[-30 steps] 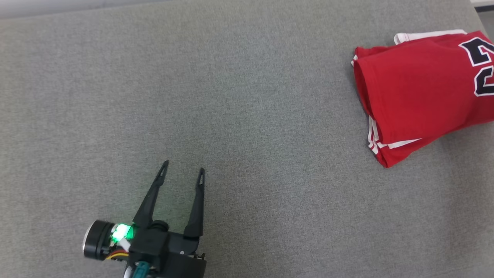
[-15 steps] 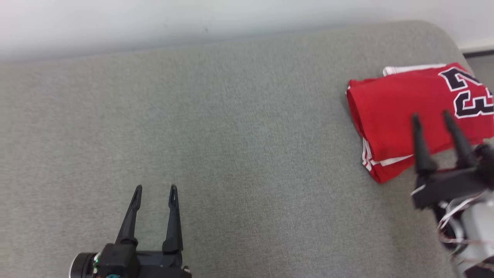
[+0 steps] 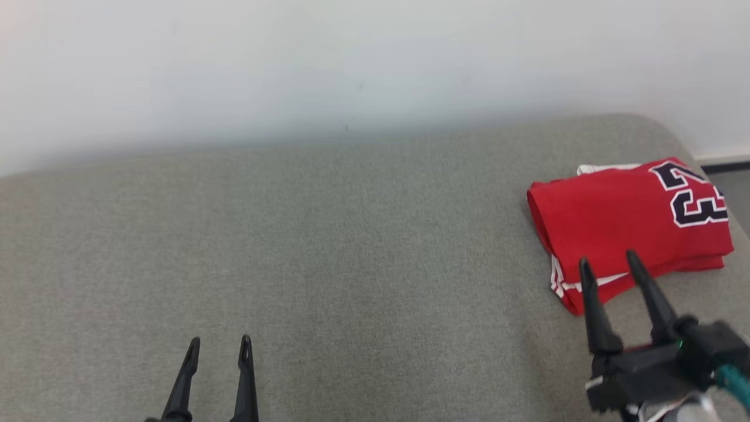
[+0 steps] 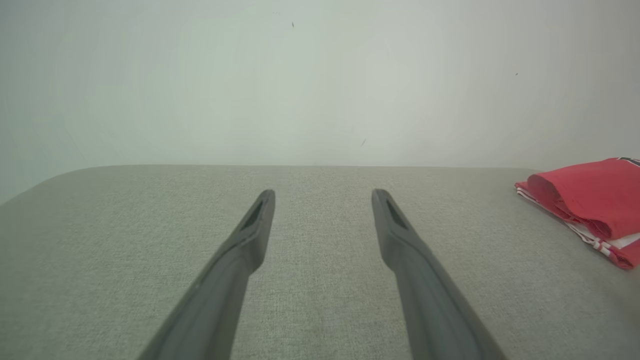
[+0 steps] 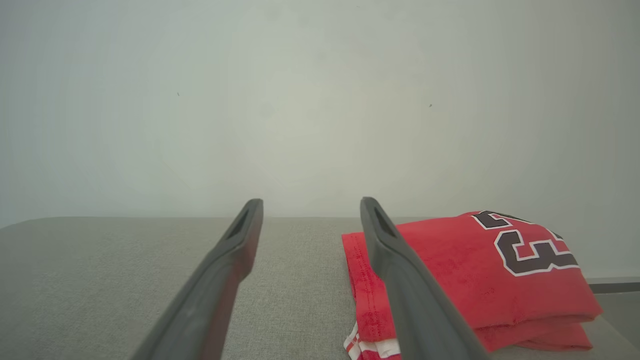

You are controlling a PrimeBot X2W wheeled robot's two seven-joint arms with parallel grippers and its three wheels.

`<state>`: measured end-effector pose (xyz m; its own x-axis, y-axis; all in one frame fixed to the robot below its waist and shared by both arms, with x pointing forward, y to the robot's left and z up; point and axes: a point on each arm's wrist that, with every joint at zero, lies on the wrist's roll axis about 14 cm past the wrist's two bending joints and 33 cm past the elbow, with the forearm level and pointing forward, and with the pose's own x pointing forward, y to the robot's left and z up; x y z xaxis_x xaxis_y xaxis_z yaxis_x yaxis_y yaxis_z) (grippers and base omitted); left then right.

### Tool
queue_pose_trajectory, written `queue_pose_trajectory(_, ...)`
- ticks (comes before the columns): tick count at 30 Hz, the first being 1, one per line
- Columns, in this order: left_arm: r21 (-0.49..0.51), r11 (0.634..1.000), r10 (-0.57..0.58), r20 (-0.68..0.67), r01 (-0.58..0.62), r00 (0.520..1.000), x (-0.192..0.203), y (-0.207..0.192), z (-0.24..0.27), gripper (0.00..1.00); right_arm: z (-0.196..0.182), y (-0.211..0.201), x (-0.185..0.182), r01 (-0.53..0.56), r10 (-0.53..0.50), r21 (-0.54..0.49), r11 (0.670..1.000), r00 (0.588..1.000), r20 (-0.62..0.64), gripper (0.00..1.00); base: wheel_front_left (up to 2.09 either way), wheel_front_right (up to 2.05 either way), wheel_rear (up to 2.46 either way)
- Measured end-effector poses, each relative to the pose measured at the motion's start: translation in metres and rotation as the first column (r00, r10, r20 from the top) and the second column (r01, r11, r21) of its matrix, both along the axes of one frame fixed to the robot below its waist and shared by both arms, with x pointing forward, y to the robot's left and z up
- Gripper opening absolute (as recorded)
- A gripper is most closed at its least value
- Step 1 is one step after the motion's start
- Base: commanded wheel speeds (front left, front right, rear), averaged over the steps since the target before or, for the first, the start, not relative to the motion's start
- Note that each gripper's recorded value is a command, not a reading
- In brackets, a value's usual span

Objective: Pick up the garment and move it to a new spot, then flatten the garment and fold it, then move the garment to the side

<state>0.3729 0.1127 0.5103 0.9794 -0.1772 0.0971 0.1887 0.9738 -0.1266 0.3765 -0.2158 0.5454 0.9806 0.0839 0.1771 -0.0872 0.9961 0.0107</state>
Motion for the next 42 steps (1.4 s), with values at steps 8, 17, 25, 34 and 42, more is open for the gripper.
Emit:
queue_pose_trajectory(8, 0.012, 1.0, 0.016, 0.002, -0.016, 1.0, -0.023, 0.011, 0.0, 1.0, -0.007, 0.014, -0.028, 0.007, -0.007, 0.075, 0.997, 1.0, -0.005, 1.0, 0.0, 0.0, 0.0)
queue_pose_trajectory(17, 0.015, 0.999, 0.043, 0.012, -0.044, 0.999, -0.033, 0.02, 0.003, 1.0, -0.015, 0.021, -0.045, -0.005, 0.007, 0.077, 0.997, 1.0, -0.023, 1.0, 0.0, 0.0, 0.0)
queue_pose_trajectory(25, -0.004, 0.999, 0.046, 0.007, -0.046, 0.999, -0.037, 0.021, 0.002, 1.0, -0.016, 0.022, -0.051, -0.003, 0.005, 0.091, 0.996, 1.0, -0.024, 1.0, 0.0, 0.0, 0.0)
queue_pose_trajectory(34, 0.0, 0.999, 0.034, -0.041, -0.034, 0.999, -0.041, 0.018, -0.012, 0.0, -0.035, 0.023, -0.058, 0.005, 0.003, 0.104, 0.995, 0.997, -0.082, 0.0, 0.0, 0.0, 0.0)
queue_pose_trajectory(42, -0.124, 0.99, 0.058, -0.111, -0.072, 0.992, -0.04, 0.026, -0.021, 0.0, -0.044, 0.019, -0.058, 0.035, -0.005, 0.239, 0.97, 0.992, -0.124, 0.0, 0.0, 0.0, 0.0)
